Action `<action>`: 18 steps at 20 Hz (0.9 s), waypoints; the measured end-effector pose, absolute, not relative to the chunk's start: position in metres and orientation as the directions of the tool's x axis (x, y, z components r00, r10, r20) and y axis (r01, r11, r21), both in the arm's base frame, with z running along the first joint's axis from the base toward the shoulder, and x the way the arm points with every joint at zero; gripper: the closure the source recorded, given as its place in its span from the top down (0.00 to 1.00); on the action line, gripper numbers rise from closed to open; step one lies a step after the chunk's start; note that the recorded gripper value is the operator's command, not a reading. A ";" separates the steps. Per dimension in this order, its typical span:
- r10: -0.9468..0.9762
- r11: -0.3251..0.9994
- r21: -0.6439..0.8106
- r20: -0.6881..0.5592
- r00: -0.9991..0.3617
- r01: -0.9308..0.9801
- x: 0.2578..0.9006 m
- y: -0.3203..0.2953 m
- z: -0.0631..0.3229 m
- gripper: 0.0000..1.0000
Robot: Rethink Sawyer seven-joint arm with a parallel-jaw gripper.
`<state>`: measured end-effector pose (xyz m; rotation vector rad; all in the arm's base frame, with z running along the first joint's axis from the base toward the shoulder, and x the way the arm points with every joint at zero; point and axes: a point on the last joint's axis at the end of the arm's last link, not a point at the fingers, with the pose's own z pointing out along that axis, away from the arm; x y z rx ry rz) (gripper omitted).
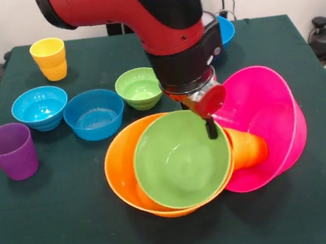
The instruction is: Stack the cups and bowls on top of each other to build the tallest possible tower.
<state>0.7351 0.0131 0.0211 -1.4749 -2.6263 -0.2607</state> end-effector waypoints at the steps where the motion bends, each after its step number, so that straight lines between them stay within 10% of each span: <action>1: 0.833 0.512 0.092 0.187 -0.520 0.854 0.736 0.014 0.022 1.00; 18: 0.891 0.435 0.075 0.109 -0.441 0.897 0.763 -0.129 -0.025 1.00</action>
